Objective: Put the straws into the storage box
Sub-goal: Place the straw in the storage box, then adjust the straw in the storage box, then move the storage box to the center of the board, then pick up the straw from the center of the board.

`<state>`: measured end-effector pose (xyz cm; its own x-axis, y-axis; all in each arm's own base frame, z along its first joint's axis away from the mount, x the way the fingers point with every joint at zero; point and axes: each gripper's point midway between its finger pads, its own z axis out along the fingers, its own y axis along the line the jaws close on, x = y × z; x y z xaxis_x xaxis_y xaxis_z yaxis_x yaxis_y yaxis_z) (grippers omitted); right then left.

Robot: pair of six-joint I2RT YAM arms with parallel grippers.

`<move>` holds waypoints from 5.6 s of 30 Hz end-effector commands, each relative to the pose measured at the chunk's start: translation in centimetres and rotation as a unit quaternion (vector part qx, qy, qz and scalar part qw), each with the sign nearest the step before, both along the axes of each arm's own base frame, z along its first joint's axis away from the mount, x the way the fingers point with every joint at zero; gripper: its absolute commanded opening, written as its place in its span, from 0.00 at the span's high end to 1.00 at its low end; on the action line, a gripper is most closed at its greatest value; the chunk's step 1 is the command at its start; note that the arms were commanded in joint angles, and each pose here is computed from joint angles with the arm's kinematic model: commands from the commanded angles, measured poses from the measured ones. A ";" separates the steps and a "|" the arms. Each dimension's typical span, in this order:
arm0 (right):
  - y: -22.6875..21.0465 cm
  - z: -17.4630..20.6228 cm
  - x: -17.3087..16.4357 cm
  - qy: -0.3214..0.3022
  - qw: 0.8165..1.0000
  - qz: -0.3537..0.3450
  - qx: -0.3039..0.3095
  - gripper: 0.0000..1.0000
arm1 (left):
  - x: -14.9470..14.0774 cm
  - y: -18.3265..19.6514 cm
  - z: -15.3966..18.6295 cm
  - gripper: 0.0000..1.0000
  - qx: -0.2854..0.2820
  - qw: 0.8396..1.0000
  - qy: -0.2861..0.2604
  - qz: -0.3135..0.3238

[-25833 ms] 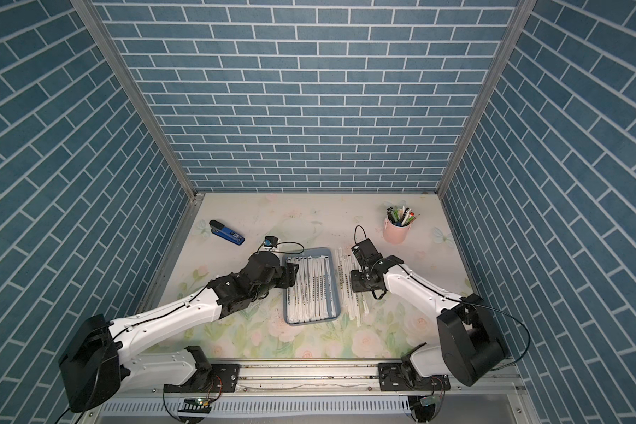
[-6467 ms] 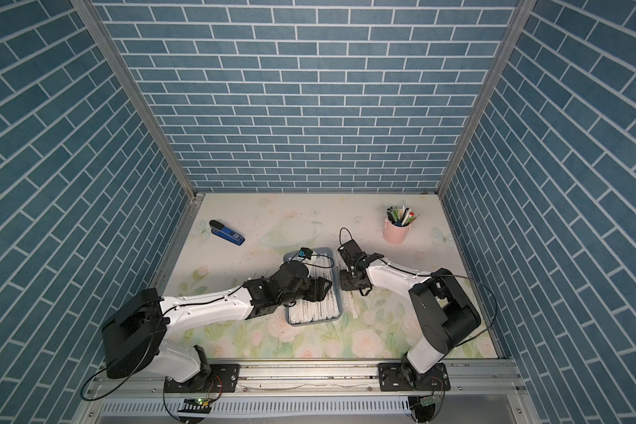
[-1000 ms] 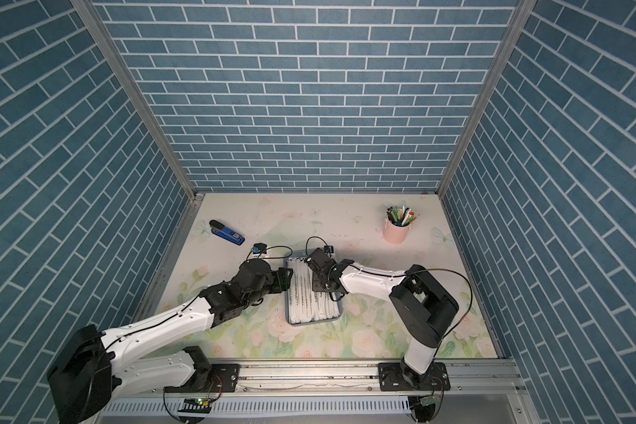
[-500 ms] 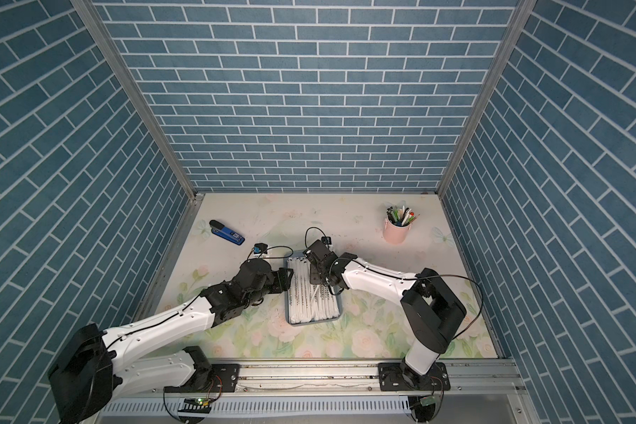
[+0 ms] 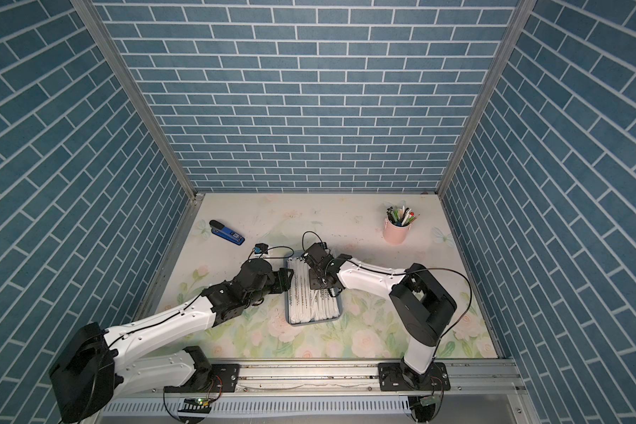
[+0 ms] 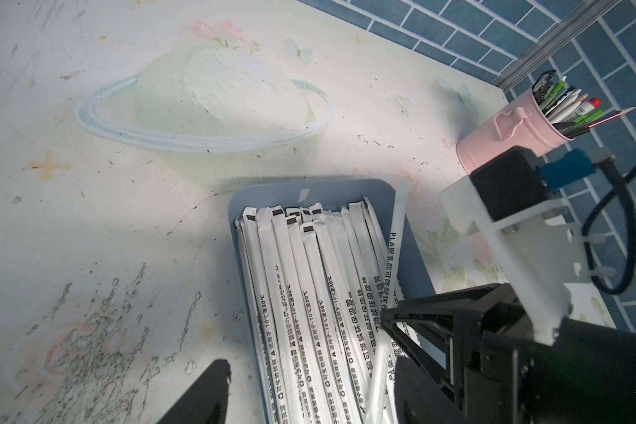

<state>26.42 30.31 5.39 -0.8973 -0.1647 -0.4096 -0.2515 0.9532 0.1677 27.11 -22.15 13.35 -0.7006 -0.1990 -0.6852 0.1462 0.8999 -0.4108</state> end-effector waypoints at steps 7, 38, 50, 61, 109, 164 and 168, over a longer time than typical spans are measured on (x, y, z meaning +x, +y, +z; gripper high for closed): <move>0.7 -2.0 0.4 0.013 1.000 -0.017 -0.001 0.72 | 0.3 0.1 0.7 0.26 0.005 1.000 -0.012 -0.001; -1.8 0.2 -0.5 0.032 0.997 0.063 -0.034 0.68 | 0.7 -0.4 1.1 0.26 0.006 1.000 -0.015 -0.006; -0.4 1.7 0.9 0.004 0.998 0.054 -0.010 0.75 | 1.1 -0.6 1.3 0.26 0.013 1.000 -0.018 -0.007; 1.1 -0.7 4.3 -0.004 0.998 0.050 -0.024 0.73 | 0.8 -0.3 1.2 0.26 0.010 1.000 -0.018 -0.004; -8.4 -0.1 2.2 0.007 0.999 0.013 -0.028 0.83 | 2.1 -0.6 0.6 0.26 0.046 0.999 -0.003 -0.003; -7.9 3.1 1.8 -0.012 1.000 -0.007 -0.012 0.99 | 2.8 5.9 2.8 0.27 0.043 0.997 -0.019 0.068; -4.2 6.6 0.6 -0.030 0.999 0.003 0.041 0.99 | 2.8 7.7 3.7 0.27 0.038 0.995 -0.022 0.095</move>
